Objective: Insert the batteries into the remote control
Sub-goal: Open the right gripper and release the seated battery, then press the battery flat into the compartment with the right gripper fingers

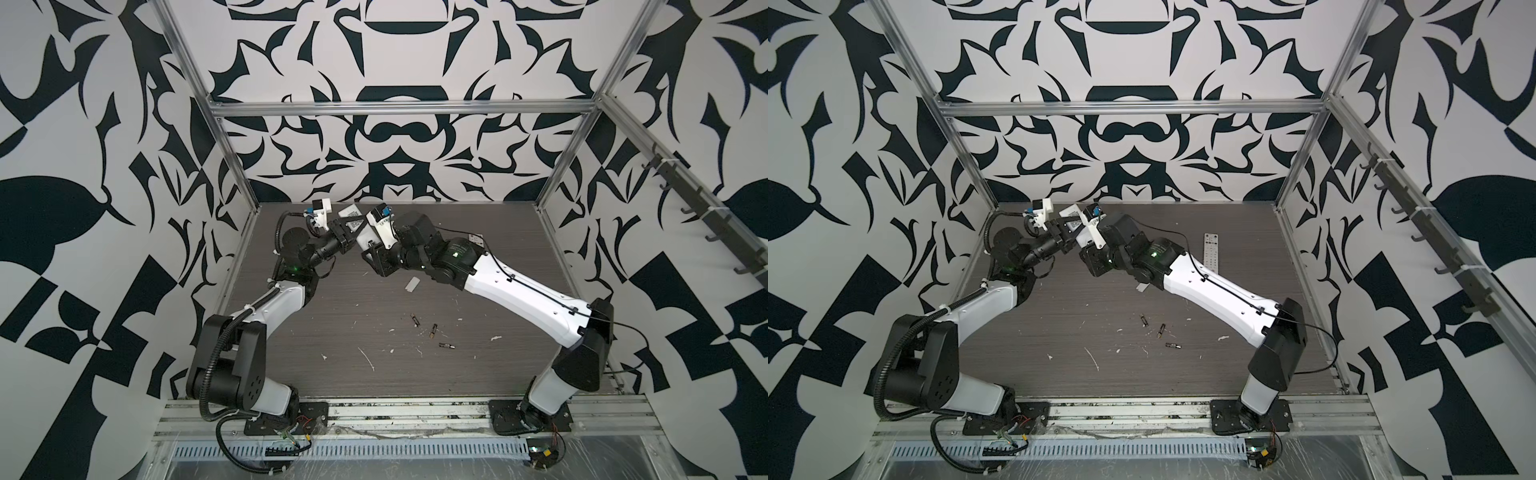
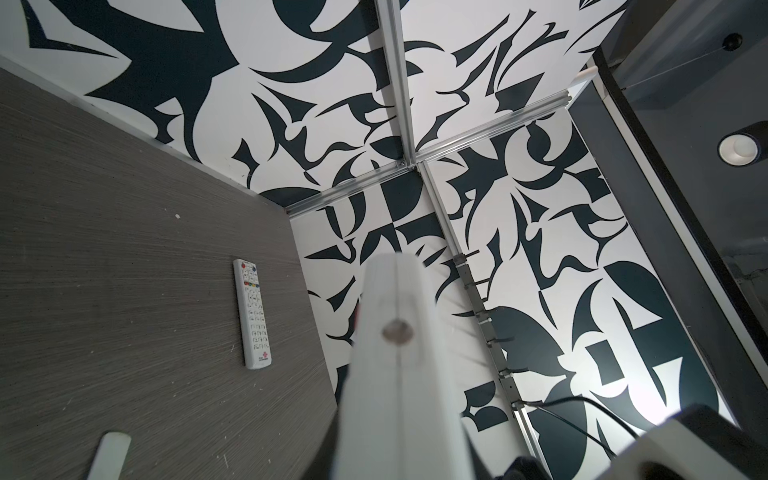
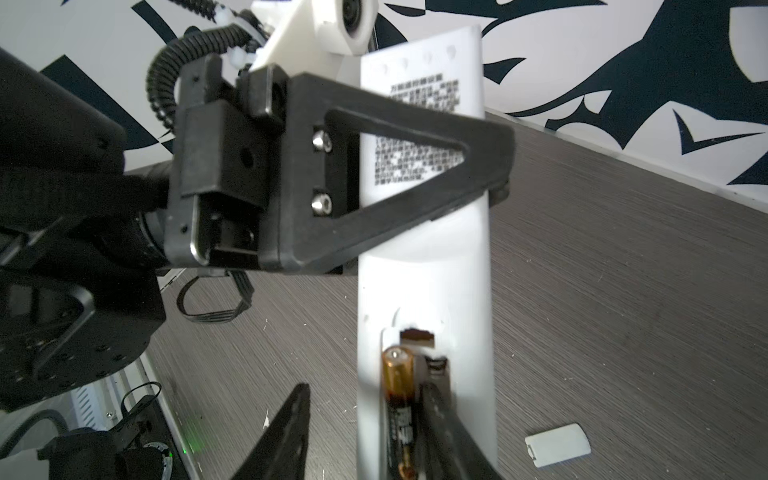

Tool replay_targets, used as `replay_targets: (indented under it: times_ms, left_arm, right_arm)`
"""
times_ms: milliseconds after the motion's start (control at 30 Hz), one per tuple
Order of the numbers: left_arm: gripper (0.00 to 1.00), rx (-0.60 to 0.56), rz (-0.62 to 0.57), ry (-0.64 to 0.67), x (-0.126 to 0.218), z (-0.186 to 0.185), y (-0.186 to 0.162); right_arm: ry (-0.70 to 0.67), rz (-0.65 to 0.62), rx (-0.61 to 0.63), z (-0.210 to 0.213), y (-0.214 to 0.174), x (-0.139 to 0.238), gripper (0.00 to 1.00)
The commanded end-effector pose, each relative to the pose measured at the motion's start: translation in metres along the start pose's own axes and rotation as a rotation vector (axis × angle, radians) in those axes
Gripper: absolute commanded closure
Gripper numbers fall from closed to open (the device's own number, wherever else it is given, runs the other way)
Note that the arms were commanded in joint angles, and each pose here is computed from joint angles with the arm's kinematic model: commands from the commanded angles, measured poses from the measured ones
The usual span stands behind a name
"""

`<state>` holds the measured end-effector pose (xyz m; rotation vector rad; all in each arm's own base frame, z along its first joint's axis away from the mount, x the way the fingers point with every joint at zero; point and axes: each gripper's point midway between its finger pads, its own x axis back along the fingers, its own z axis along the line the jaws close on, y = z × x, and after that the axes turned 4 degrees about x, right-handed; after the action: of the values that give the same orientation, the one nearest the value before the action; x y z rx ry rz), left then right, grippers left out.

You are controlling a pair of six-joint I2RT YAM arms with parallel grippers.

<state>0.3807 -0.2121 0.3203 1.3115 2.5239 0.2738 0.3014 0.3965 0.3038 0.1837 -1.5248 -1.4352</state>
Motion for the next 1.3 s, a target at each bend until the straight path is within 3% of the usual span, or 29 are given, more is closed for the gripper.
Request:
replay_targets:
  times_ms: [0,200,600,767,933,1100,1267]
  left_arm:
    - [1.0,-0.066,0.011,-0.08,0.001,-0.036,-0.001]
    - [1.0,-0.071,0.03,-0.08,0.001,-0.037,-0.002]
    - [1.0,-0.072,0.117,-0.078,0.004,-0.041,-0.008]
    - [1.0,-0.076,0.177,-0.085,0.004,-0.048,-0.015]
    - [1.0,-0.066,0.261,-0.094,0.005,-0.052,-0.026]
    - [1.0,-0.064,0.3,-0.071,0.008,-0.05,-0.033]
    - [1.0,-0.066,0.311,-0.046,0.011,-0.047,-0.038]
  right_arm:
    - [-0.02,-0.027,0.012,0.0,0.01,0.02,0.52]
    - [-0.026,-0.04,0.033,0.001,0.015,0.029,0.5]
    - [-0.018,0.011,0.214,0.011,0.027,0.068,0.44]
    - [0.037,0.032,0.455,0.022,0.031,0.09,0.44]
    - [0.141,0.143,0.757,0.031,0.019,0.098,0.57]
    - [0.178,0.166,0.861,0.03,0.016,0.09,0.57]
    - [0.209,0.167,0.869,0.035,0.018,0.072,0.61]
